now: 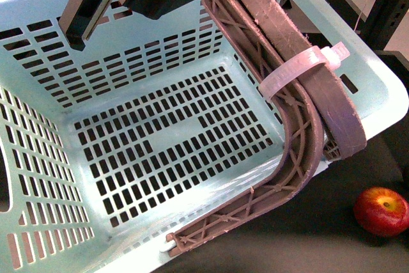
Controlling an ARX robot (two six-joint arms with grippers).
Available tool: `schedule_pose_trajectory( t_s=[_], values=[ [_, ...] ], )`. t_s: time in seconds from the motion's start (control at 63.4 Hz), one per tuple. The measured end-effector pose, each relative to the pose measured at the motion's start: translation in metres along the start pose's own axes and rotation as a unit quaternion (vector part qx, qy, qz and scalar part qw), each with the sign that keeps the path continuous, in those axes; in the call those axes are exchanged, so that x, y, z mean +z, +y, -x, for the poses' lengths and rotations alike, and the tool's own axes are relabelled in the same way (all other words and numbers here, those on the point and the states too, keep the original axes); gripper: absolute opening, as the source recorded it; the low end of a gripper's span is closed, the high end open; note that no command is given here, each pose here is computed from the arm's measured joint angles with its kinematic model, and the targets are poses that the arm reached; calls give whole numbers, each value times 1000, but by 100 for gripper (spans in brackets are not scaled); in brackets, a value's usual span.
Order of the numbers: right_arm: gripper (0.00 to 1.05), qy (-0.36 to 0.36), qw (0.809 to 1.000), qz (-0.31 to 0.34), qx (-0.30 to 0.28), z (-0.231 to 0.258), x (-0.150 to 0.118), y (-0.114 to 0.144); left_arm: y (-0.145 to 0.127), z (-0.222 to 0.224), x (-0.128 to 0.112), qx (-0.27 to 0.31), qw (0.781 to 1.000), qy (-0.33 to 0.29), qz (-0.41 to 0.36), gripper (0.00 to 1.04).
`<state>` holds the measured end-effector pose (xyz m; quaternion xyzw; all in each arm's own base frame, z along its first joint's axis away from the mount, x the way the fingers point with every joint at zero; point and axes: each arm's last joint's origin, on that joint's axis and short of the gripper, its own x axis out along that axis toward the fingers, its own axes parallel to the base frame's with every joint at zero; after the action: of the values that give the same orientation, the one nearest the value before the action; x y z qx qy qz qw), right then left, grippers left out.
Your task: Pick apple with right arm and hold basket with left
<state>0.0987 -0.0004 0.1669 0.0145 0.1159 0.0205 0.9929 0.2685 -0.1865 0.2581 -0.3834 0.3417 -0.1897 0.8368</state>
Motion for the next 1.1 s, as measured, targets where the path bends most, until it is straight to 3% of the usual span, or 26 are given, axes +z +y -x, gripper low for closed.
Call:
schedule_pose_trajectory(
  t_s=[0.079, 0.253, 0.379, 0.631, 1.105],
  values=[
    [96, 126, 992, -14, -10, -16, -9, -5, -1, 0, 0, -2, 1000, 0, -1, 15],
    [96, 181, 982, -42, -15, -61, -13, -20, -1, 0, 1, 0, 1000, -4, -2, 15],
    [96, 225, 973, -25, -40, -101, -23, -29, -1, 0, 1, -1, 1000, -2, -1, 15],
    [96, 347, 935, 46, -56, -164, -80, -33, -1, 0, 1, -1, 1000, -2, -1, 15],
    [96, 400, 910, 79, -74, -242, -113, -44, -1, 0, 1, -1, 1000, -2, -1, 15]
  ],
)
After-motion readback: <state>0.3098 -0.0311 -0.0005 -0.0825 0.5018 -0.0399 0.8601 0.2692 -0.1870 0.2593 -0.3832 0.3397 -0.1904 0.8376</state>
